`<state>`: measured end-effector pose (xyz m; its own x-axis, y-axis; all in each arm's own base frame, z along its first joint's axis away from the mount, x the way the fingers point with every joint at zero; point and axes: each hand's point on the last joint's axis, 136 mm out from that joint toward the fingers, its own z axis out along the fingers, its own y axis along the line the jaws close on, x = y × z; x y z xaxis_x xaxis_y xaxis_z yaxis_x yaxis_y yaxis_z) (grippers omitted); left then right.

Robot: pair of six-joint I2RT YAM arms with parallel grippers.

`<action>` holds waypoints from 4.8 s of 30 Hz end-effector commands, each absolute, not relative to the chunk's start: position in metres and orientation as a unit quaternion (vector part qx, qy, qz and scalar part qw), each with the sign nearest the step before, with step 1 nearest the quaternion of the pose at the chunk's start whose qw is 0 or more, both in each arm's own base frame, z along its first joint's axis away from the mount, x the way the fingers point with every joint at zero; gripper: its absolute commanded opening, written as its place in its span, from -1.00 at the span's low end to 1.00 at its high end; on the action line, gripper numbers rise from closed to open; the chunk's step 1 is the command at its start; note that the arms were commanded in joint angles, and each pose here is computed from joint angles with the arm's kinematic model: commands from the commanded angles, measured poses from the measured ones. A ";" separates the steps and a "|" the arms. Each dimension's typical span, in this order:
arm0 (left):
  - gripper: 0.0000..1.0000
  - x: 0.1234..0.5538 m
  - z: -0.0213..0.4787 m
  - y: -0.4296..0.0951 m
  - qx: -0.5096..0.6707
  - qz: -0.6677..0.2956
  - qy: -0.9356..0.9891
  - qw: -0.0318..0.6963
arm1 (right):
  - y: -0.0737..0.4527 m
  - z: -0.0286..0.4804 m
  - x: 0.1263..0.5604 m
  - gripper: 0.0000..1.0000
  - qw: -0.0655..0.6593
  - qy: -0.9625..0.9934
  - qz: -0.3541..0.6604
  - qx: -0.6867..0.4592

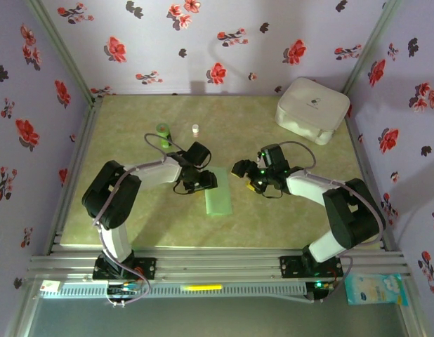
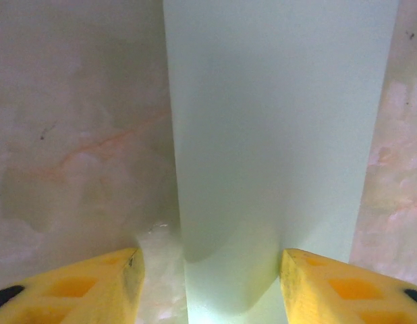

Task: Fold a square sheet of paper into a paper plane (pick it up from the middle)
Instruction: Hold the square sheet of paper at the center of the table.

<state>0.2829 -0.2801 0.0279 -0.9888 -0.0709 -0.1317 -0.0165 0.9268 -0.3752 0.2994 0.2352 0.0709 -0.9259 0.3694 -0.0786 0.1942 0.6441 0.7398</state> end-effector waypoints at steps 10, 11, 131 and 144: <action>0.19 0.285 0.010 -0.278 -0.033 -0.158 0.985 0.057 | 0.236 0.079 0.301 0.68 0.112 0.904 0.381 0.157; 0.20 0.285 0.010 -0.281 -0.020 -0.158 0.986 0.058 | 0.235 0.079 0.301 0.69 0.112 0.907 0.375 0.156; 0.20 0.276 -0.034 -0.286 0.005 -0.114 0.993 0.016 | 0.276 0.048 0.285 -0.89 0.051 0.918 0.384 0.085; 0.20 0.275 -0.037 -0.284 0.001 -0.113 0.993 0.015 | 0.300 0.033 0.291 -1.00 0.040 0.918 0.388 0.077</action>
